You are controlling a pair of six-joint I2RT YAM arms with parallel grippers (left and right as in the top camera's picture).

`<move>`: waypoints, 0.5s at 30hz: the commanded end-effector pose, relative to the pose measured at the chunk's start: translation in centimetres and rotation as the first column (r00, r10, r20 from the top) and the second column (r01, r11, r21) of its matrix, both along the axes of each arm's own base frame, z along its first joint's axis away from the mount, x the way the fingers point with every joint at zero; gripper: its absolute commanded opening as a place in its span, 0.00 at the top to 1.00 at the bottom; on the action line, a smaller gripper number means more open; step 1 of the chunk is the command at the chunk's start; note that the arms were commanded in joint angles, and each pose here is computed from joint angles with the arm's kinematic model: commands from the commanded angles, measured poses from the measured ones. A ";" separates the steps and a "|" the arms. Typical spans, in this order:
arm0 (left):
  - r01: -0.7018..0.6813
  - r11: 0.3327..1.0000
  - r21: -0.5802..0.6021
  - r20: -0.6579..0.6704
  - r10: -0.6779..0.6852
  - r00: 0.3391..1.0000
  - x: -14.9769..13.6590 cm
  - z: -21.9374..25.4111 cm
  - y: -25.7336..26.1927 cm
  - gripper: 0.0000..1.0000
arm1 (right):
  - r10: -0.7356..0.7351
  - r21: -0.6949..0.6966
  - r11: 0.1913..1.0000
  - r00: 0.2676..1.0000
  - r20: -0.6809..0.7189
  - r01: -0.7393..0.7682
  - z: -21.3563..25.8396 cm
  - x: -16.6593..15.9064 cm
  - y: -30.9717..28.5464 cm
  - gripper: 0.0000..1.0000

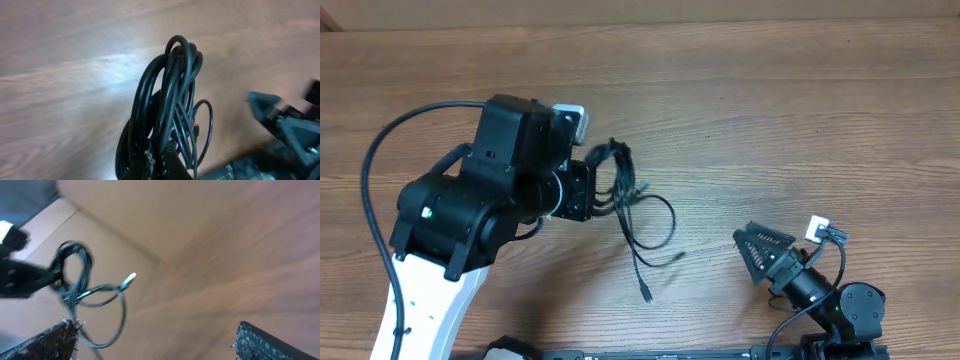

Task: Untangle cables
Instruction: 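Move the right gripper toward the hanging cable strands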

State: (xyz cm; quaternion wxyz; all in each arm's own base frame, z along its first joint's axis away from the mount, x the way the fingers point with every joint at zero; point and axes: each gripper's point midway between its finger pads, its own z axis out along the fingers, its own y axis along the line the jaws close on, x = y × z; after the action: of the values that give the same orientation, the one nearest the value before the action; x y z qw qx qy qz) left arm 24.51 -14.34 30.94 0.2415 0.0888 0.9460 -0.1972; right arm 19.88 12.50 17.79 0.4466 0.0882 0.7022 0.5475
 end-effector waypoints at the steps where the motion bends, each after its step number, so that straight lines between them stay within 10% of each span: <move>1: 0.142 0.983 -0.113 -0.021 -0.145 0.989 -1.4 1.1 -2.5 0.96 | 0.171 0.008 0.985 0.985 -0.003 -0.171 -0.2 -2.2 2.0 0.00; 15: 0.331 0.925 -0.186 0.082 -0.321 0.943 -1.7 2.6 -7.2 0.96 | 0.244 0.003 0.970 0.968 -0.059 -0.244 -1.3 -3.0 3.0 0.01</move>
State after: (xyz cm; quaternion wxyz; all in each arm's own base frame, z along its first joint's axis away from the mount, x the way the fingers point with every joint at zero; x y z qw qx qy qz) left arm 23.46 -20.04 32.25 0.2254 0.1898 0.9057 -0.3047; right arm 16.65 15.32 17.30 0.3657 0.0097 0.7136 0.5975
